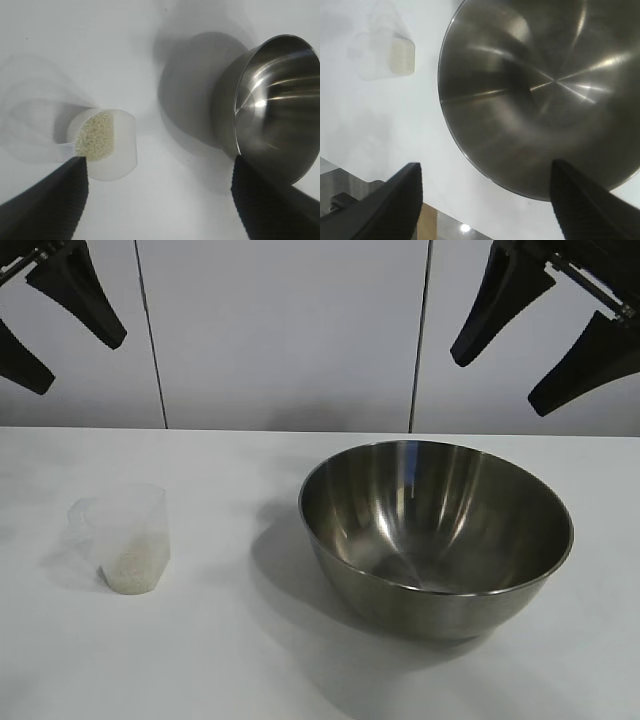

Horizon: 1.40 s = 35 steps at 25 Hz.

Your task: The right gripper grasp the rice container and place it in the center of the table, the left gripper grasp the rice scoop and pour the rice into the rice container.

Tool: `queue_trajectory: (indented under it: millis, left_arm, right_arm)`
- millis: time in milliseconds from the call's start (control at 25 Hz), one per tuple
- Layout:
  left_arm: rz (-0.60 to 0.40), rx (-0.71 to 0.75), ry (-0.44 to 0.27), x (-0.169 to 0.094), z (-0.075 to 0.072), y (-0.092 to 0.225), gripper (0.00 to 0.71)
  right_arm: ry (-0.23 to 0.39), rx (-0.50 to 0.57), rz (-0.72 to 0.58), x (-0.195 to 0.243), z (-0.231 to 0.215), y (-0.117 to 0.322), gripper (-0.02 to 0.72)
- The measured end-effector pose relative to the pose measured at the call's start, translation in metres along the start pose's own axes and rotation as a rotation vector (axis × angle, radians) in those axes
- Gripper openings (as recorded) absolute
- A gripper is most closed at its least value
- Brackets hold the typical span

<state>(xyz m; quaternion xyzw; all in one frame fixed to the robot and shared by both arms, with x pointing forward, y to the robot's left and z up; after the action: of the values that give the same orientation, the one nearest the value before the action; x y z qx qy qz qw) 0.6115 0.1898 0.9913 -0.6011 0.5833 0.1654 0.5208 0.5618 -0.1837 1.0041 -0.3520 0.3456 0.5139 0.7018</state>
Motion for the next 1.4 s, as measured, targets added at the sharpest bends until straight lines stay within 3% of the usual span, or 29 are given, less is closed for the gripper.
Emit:
queue_trajectory:
  millis: [240, 640, 1080, 1400]
  left_arm:
    - [-0.001, 0.000, 0.000, 0.000, 0.000, 0.000, 0.570]
    - [-0.005, -0.001, -0.003, 0.000, 0.001, -0.001, 0.570]
    - [-0.005, -0.001, -0.003, 0.000, 0.001, -0.001, 0.570]
    - [-0.005, -0.001, -0.003, 0.000, 0.001, -0.001, 0.570]
  right_arm:
    - [0.020, -0.025, -0.001, 0.000, -0.003, 0.000, 0.495]
    - [0.185, -0.111, 0.010, -0.003, -0.031, 0.000, 0.495]
    - [0.278, 0.034, -0.024, -0.014, -0.079, -0.018, 0.495]
    - [0.290, 0.062, -0.001, 0.041, -0.113, -0.046, 0.495]
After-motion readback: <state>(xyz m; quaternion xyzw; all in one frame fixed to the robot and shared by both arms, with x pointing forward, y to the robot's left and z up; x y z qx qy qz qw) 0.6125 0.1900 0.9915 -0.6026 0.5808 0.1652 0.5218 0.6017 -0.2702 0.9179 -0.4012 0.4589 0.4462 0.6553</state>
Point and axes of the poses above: a point on each arm's last joint axis where the gripper is mounted, x pointing out along that axis toward the gripper, z along the wrist's bending axis when the last joint is at zero, y = z × x, the point moved 8 cm from there along x, pointing out along that axis toward the gripper, and after that the axes turned 14 degrees about x, right-handed, at the moved point
